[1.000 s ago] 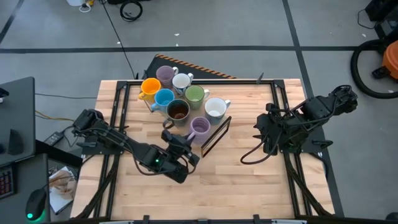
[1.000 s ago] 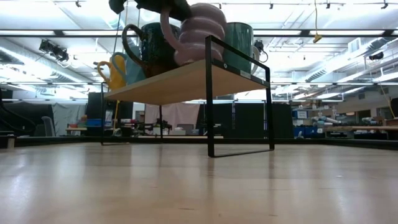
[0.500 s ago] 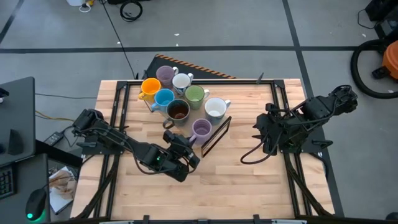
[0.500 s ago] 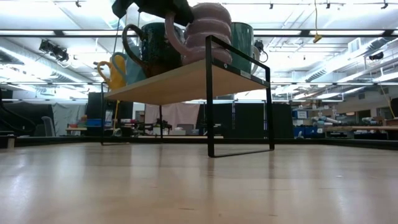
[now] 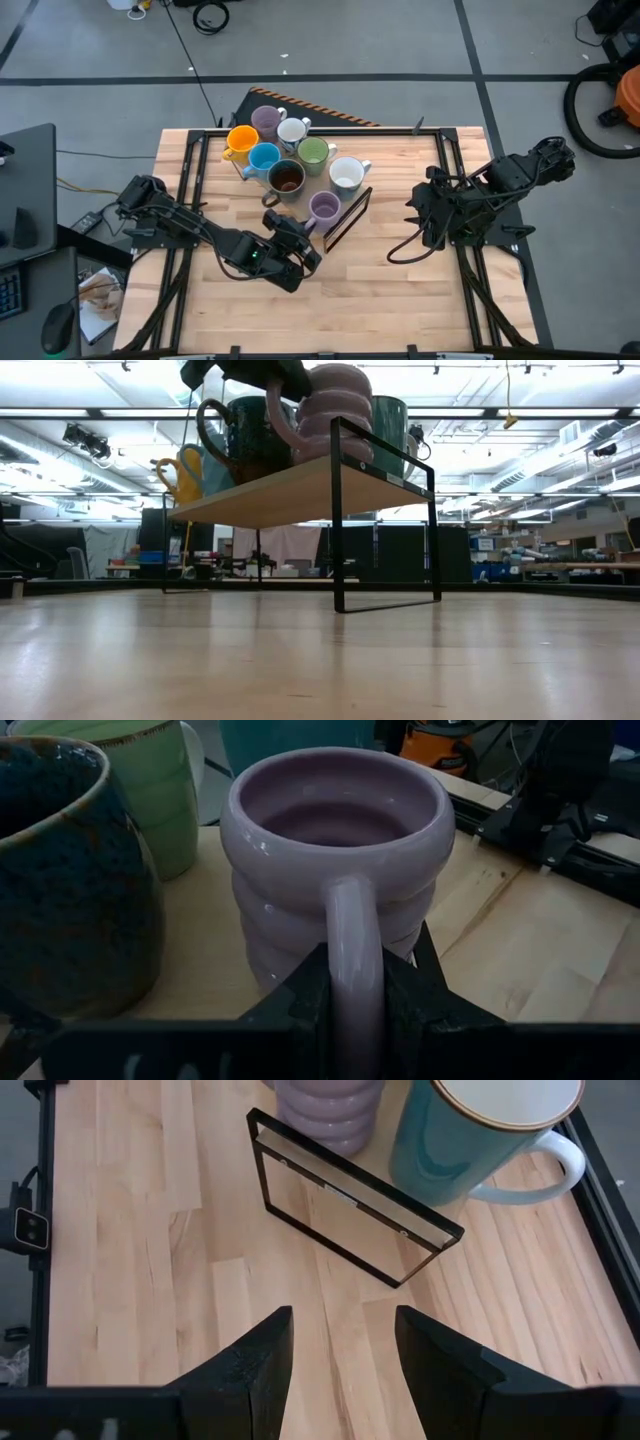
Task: Place coffee mugs
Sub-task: Put the violet mug on the shelf
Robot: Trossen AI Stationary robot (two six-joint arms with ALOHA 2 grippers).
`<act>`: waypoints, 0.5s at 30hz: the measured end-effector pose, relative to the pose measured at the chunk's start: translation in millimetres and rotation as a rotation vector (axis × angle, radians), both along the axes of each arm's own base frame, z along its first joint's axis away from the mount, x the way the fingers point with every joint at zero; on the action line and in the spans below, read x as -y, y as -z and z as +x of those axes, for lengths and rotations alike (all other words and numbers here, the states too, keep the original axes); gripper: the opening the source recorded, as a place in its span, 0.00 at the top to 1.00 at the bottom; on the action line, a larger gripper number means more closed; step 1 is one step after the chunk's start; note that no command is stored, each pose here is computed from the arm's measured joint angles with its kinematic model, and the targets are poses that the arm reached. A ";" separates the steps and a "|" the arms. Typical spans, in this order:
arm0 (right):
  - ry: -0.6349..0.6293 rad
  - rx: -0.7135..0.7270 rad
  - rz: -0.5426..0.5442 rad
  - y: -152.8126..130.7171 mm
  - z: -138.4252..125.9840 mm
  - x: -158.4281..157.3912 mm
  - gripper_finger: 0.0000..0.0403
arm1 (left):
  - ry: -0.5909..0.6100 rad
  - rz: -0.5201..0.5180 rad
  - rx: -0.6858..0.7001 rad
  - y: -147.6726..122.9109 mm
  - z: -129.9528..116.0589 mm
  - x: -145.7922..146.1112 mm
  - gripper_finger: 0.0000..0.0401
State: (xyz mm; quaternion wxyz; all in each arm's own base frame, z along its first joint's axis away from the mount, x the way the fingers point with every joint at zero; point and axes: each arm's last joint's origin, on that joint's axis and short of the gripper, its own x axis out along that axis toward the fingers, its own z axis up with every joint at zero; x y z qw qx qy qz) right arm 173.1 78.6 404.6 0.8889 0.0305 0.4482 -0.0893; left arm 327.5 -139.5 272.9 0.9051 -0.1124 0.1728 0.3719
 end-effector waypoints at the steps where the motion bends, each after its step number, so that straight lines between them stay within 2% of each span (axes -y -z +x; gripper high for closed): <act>1: 0.000 0.000 0.000 0.0 0.0 0.0 0.55 | 0.001 -0.001 -0.001 0.0 0.0 0.0 0.85; 9: -0.001 0.000 0.000 0.0 0.0 0.0 0.55 | 0.039 -0.059 -0.029 1.6 2.2 -2.2 0.84; 15: -0.003 0.002 0.000 -0.2 0.1 0.0 0.55 | 0.040 -0.058 -0.035 2.5 2.4 -2.2 0.77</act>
